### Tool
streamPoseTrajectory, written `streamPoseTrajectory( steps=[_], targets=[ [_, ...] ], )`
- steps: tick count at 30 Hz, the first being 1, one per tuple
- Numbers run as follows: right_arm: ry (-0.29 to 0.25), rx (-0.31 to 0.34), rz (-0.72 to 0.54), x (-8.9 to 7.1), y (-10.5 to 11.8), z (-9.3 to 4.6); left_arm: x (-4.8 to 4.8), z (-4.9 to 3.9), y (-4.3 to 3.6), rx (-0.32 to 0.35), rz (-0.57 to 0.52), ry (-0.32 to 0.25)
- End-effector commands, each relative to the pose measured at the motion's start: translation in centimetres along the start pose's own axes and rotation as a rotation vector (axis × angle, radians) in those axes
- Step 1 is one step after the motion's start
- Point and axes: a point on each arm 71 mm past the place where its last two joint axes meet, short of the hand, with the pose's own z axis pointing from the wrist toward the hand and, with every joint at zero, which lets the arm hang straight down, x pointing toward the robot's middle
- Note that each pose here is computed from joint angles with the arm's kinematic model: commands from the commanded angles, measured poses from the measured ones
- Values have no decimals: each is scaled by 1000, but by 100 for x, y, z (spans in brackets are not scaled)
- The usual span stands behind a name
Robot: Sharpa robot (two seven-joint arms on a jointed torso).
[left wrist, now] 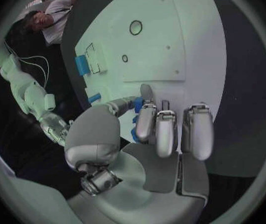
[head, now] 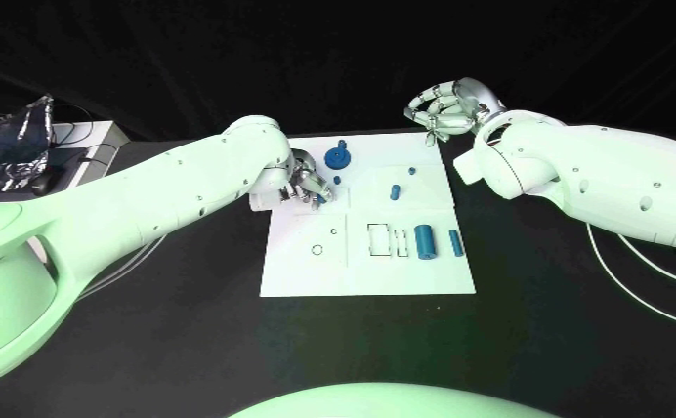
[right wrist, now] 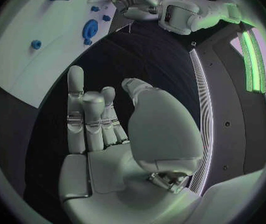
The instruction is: Assemble the parts on the task board
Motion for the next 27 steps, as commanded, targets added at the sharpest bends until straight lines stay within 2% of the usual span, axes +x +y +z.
streamPoseTrajectory(
  steps=[1, 14, 27],
  targets=[
    [14, -14, -6, 13, 8, -3, 76, 43, 41, -20, 7, 0],
    [16, -13, -6, 13, -1, -6, 66, -9, -10, 17, -3, -54],
    [18, -12, -6, 20, -7, -6, 58, -16, -7, 15, -7, -62]
  ],
)
